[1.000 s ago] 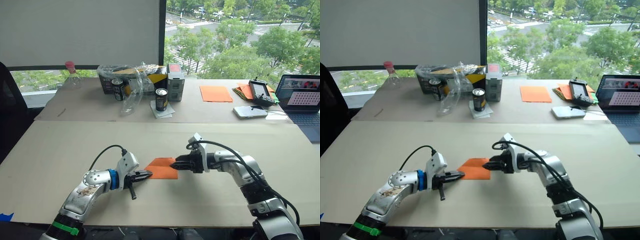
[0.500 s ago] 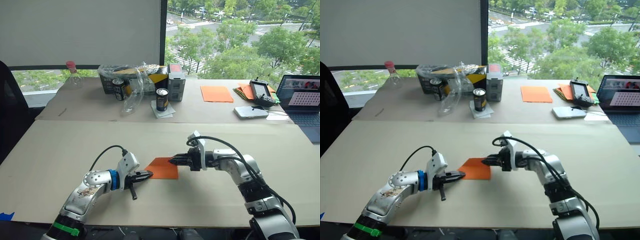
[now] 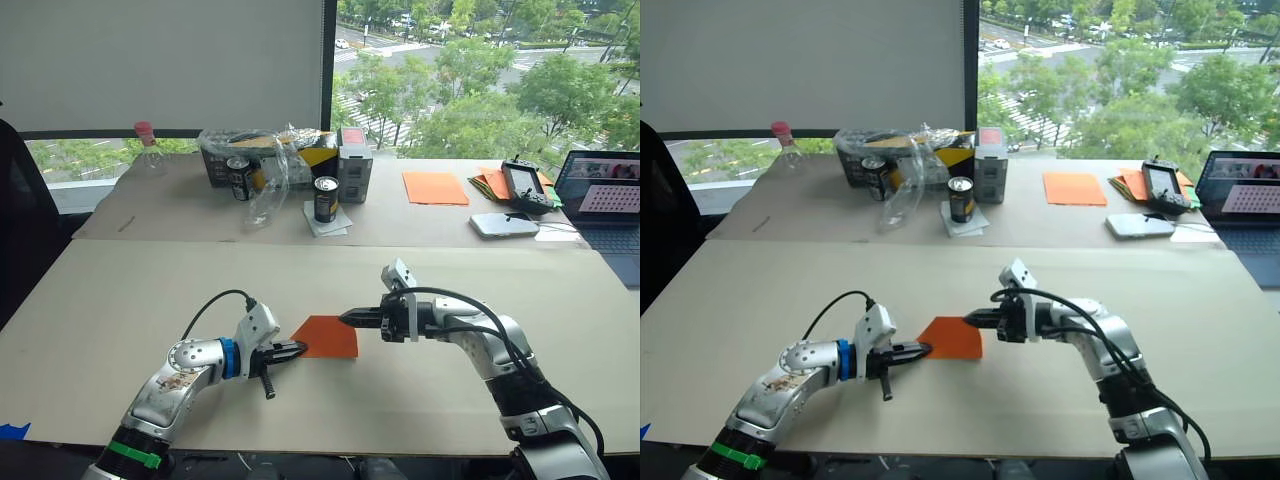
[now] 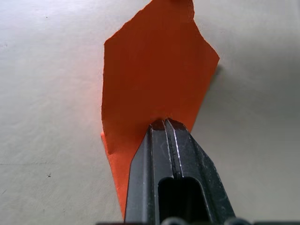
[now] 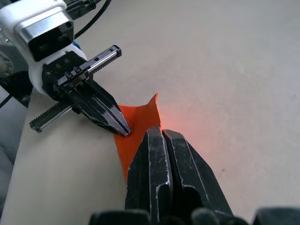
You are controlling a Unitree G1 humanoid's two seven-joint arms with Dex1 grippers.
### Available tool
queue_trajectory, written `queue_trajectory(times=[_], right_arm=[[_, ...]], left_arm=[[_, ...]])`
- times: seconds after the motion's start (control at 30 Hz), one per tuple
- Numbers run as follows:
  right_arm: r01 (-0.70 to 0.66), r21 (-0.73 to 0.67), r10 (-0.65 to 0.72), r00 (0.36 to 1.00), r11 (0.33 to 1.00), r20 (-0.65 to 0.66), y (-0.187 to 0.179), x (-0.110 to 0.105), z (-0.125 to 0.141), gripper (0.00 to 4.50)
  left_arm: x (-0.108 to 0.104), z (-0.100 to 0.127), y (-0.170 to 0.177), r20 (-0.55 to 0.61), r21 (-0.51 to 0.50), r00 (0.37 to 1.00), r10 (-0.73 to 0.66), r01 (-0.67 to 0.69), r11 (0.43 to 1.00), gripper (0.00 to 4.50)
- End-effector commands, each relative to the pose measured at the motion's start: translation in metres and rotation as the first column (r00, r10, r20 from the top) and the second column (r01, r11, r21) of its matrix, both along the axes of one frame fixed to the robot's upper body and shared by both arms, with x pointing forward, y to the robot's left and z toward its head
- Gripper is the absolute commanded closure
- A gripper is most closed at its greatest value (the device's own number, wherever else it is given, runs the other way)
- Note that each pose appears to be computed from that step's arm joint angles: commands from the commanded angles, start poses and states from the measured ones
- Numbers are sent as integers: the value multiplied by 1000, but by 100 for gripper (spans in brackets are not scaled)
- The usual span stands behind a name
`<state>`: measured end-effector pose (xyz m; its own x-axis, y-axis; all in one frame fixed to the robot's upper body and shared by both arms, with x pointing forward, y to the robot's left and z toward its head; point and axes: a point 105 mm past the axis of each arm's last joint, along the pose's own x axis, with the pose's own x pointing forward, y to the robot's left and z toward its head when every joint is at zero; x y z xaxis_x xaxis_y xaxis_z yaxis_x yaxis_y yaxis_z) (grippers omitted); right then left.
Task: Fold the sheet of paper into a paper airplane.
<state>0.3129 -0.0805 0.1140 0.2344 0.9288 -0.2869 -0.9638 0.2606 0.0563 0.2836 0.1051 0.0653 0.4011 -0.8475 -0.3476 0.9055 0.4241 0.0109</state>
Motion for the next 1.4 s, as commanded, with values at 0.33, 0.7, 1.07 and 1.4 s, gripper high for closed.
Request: queue_trajectory(times=[0.33, 0.7, 1.07, 1.4], right_arm=[[-160, -254, 253, 882, 954, 397, -1, -18, -18, 446], [-127, -319, 261, 867, 939, 424, 0, -18, -39, 446], [-106, -373, 258, 886, 922, 385, -3, -15, -57, 446], [-81, -391, 247, 884, 917, 397, -2, -13, -61, 446]], left_arm=[[-7, -21, 12, -98, 57, 995, 7, -1, 998, 450], [-5, -17, 12, -98, 44, 995, 7, -3, 999, 450], [20, 41, 45, -78, -260, 983, 164, -178, 949, 450], [25, 52, 8, -62, -302, 994, 92, -107, 947, 450]])
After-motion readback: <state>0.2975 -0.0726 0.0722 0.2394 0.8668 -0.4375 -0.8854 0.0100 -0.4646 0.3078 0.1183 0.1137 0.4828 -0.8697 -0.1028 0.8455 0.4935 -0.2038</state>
